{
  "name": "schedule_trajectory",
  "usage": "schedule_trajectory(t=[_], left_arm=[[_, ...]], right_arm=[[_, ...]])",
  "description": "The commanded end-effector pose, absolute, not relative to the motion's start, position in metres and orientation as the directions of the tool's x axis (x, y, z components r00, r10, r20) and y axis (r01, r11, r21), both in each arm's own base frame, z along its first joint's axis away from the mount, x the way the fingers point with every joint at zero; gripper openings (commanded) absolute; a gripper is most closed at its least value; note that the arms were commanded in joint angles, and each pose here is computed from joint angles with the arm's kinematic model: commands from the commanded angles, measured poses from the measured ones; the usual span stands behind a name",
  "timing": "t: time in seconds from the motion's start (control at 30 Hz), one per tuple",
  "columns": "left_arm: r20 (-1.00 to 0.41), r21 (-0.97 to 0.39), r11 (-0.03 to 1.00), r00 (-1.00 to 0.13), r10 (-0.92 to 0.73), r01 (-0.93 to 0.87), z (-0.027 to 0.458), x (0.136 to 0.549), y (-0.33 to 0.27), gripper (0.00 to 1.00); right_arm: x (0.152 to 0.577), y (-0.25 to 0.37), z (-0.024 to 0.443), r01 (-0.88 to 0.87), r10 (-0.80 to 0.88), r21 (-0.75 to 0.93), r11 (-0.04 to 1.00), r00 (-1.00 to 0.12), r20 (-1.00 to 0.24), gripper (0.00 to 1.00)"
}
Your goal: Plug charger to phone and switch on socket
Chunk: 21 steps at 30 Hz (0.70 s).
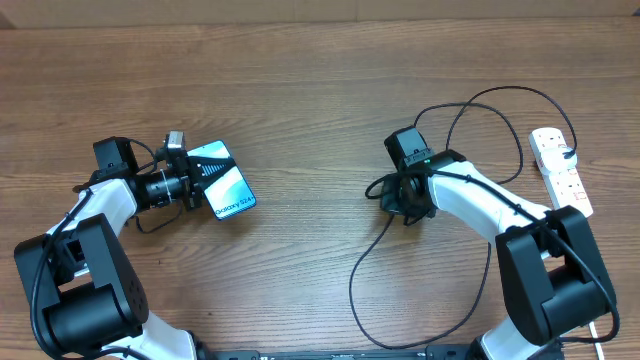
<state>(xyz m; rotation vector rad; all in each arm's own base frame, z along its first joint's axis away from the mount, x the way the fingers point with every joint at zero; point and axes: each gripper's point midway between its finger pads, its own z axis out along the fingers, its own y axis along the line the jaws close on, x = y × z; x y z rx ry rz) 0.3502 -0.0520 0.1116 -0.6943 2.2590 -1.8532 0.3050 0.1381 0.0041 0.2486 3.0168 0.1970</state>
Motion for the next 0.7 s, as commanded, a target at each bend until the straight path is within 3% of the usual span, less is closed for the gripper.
schedule_trajectory(t=[0.0,0.13,0.4,0.67], left_arm=[[0.114,-0.990,0.030,-0.922,-0.370,-0.134,0.148,0.347,-0.057,0.04],[0.089,-0.996,-0.040,-0.939,-0.333,-0.080,0.164,0.345,-0.059,0.04],[0.093,-0.996,-0.037,-0.951,-0.293,-0.086,0.164,0.342,-0.073,0.04],[0.109,-0.994,-0.035,-0.964,-0.241,-0.104,0.165,0.339,-0.091,0.04]], right_arm=[[0.308,0.184,0.028,-0.042,-0.016,0.391,0.919,-0.997,-0.070,0.04],[0.294,0.231,0.072,-0.138,-0.146,0.725,0.675,-0.988,-0.052,0.04],[0.263,0.267,0.130,-0.247,-0.308,0.924,0.292,-0.939,-0.153,0.04],[0.240,0.287,0.141,-0.252,-0.379,0.945,0.209,-0.912,-0.159,0.04]])
